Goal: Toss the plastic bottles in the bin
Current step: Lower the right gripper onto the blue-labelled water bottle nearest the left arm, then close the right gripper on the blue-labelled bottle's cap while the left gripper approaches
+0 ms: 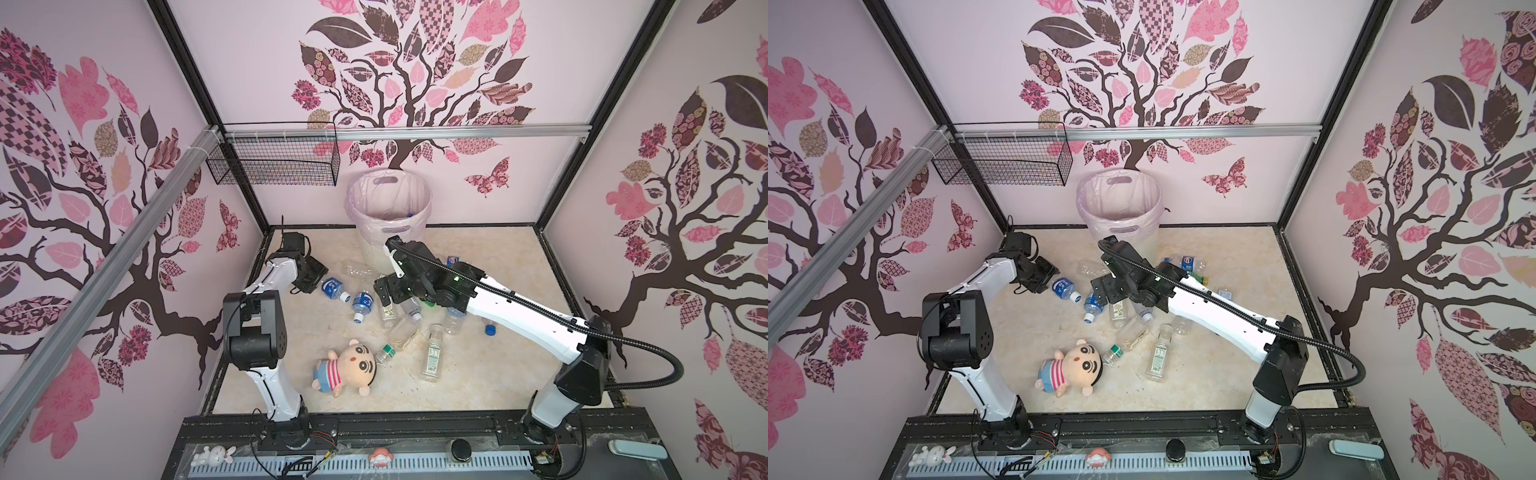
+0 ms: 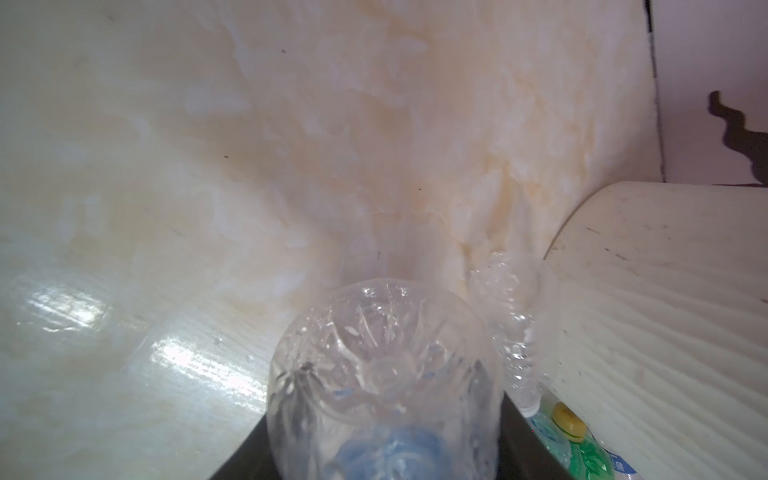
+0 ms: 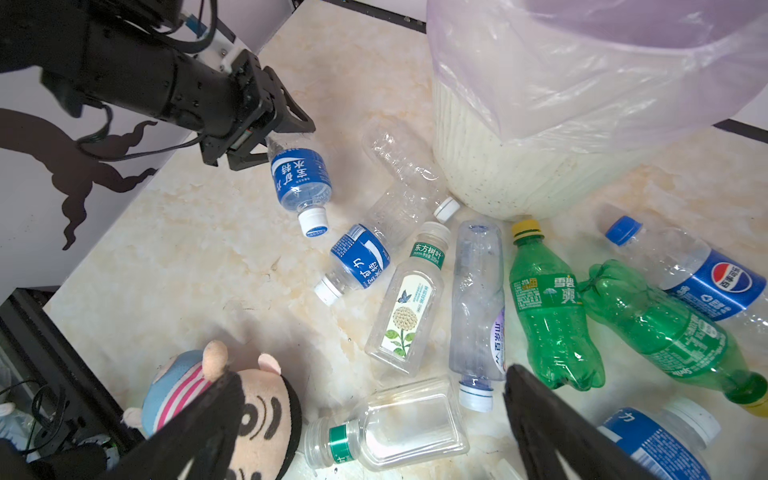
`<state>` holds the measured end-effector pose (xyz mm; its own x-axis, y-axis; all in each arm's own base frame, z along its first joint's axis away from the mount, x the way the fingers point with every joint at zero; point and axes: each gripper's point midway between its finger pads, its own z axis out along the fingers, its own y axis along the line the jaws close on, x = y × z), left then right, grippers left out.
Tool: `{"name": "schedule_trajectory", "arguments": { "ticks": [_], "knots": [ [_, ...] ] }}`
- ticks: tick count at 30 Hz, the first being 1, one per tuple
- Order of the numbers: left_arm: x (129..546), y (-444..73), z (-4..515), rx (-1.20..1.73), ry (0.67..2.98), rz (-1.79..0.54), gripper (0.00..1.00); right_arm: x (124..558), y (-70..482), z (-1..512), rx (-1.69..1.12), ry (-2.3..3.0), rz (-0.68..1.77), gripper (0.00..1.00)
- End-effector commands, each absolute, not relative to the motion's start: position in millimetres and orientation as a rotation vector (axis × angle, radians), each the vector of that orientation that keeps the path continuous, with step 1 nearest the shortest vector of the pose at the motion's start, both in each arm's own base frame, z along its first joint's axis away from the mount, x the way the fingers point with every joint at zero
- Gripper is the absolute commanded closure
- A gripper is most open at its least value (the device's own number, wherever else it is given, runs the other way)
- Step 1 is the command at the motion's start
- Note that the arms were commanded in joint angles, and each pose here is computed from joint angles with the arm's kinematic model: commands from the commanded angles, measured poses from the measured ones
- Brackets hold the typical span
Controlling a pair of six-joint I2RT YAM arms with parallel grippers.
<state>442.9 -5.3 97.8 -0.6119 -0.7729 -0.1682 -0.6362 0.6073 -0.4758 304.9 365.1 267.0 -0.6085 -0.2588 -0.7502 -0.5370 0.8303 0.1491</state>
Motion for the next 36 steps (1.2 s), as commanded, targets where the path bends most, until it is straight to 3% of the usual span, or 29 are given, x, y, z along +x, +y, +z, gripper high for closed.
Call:
{"name": "schedule_trajectory", "arguments": {
  "ticks": [1,12,20,27,36],
  "knots": [
    [431,-20,116,-1.060,2.479,-0.603,0.56,307,357,306,-0.479,2.132,0.524,0.00],
    [405,-108,188,-0.789,2.449,-0.814,0.56,299,358,289,-0.519,2.194,0.578,0.01],
    [386,-143,233,-0.705,2.391,-0.937,0.56,303,352,277,-0.497,2.245,0.720,0.01],
    [385,-160,257,-0.672,2.343,-1.015,0.56,296,361,262,-0.521,2.286,0.787,0.06],
    [391,-175,274,-0.653,2.313,-1.063,0.57,289,370,255,-0.556,2.310,0.850,0.21]
  ]
}}
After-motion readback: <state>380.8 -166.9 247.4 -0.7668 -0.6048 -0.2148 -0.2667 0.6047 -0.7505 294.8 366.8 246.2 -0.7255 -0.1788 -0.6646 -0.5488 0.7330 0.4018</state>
